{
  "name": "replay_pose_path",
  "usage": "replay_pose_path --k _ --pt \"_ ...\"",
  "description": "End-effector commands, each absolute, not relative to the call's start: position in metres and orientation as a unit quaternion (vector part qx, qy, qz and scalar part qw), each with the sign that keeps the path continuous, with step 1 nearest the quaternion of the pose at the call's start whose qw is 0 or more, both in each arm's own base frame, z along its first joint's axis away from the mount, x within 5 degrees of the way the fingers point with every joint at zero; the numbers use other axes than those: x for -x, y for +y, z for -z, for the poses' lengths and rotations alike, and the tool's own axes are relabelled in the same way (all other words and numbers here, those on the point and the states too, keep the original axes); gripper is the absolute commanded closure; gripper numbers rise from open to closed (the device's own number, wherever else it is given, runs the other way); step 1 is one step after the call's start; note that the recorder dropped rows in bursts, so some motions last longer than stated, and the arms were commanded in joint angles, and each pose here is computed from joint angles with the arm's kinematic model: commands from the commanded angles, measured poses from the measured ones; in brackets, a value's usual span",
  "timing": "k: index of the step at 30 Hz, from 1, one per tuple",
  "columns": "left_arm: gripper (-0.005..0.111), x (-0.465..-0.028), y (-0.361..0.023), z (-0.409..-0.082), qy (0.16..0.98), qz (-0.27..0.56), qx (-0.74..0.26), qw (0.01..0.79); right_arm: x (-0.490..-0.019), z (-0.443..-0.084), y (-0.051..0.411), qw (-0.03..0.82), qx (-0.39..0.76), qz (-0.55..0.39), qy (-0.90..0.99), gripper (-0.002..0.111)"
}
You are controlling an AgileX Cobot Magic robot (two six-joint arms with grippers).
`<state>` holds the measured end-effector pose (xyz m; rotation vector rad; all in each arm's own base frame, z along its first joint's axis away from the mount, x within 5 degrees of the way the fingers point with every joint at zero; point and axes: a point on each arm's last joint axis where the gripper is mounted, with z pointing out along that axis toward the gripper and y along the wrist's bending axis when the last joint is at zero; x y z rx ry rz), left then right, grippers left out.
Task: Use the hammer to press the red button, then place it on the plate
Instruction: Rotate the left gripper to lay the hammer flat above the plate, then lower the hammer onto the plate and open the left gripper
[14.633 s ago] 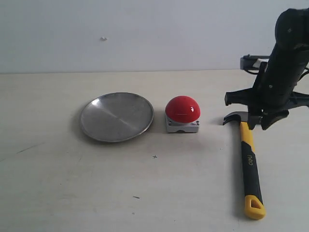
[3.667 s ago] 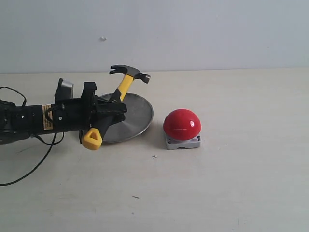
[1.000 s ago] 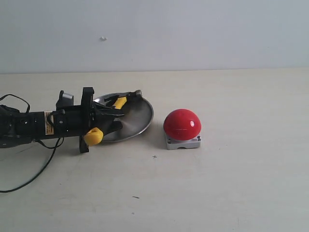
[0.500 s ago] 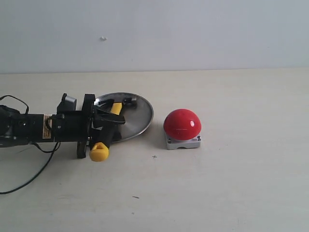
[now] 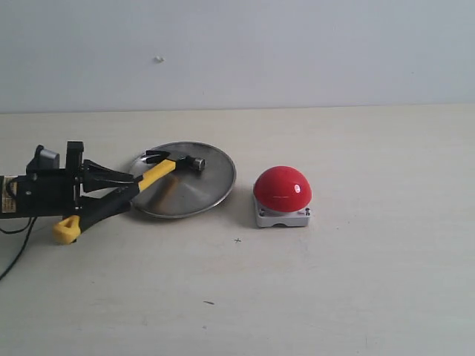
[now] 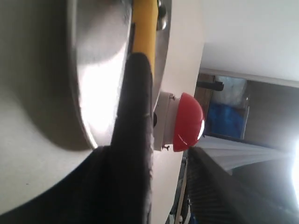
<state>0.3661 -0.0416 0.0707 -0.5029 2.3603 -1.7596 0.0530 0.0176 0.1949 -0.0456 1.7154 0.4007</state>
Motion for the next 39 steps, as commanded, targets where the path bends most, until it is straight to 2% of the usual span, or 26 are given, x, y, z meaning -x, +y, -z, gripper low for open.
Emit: replay_pose_path --k 1,3,7,10,13,18,23,27,31,34,39 --pt "0.059 -0.368 -0.029 -0.076 0.781 0.593 0.175 0.089 -0.053 -0.194 0.018 0.639 0.021 -0.175 0.749 0.108" --pt "0.059 -0.367 -0.035 -0.076 0.782 0.594 0.17 0.084 -0.053 -0.194 0.018 0.639 0.021 -0.175 0.749 0.108" --pt "0.059 -0.372 -0.071 -0.082 0.766 0.615 0.169 0.084 -0.053 -0.194 0.018 0.639 0.021 -0.175 0.749 0.108" --pt "0.059 -0.385 -0.12 -0.101 0.77 0.627 0.083 0.087 -0.053 -0.194 0.018 0.639 0.021 -0.175 0.749 0.108" --pt "0.061 -0.394 -0.116 -0.12 0.79 0.605 0.004 0.101 -0.053 -0.194 0.018 0.639 0.021 -0.175 0.749 0.108" --pt "0.081 -0.394 -0.093 -0.125 0.801 0.588 -0.001 0.111 -0.053 -0.194 0.018 0.639 0.021 -0.175 0.749 0.108" --pt "0.081 -0.392 -0.098 -0.123 0.801 0.589 -0.002 0.105 -0.053 -0.194 0.018 0.639 0.021 -0.175 0.749 0.108" --pt "0.073 -0.392 -0.103 -0.121 0.805 0.585 -0.005 0.104 -0.053 -0.194 0.018 0.639 0.021 -0.175 0.749 0.108" --pt "0.055 -0.391 -0.111 -0.122 0.802 0.588 -0.004 0.104 -0.053 -0.194 0.018 0.639 0.021 -0.175 0.749 0.108" --pt "0.048 -0.391 -0.112 -0.122 0.802 0.588 -0.003 0.105 -0.053 -0.194 0.018 0.639 0.021 -0.175 0.749 0.108" --pt "0.046 -0.392 -0.103 -0.12 0.81 0.577 -0.003 0.107 -0.053 -0.194 0.018 0.639 0.021 -0.175 0.749 0.108"
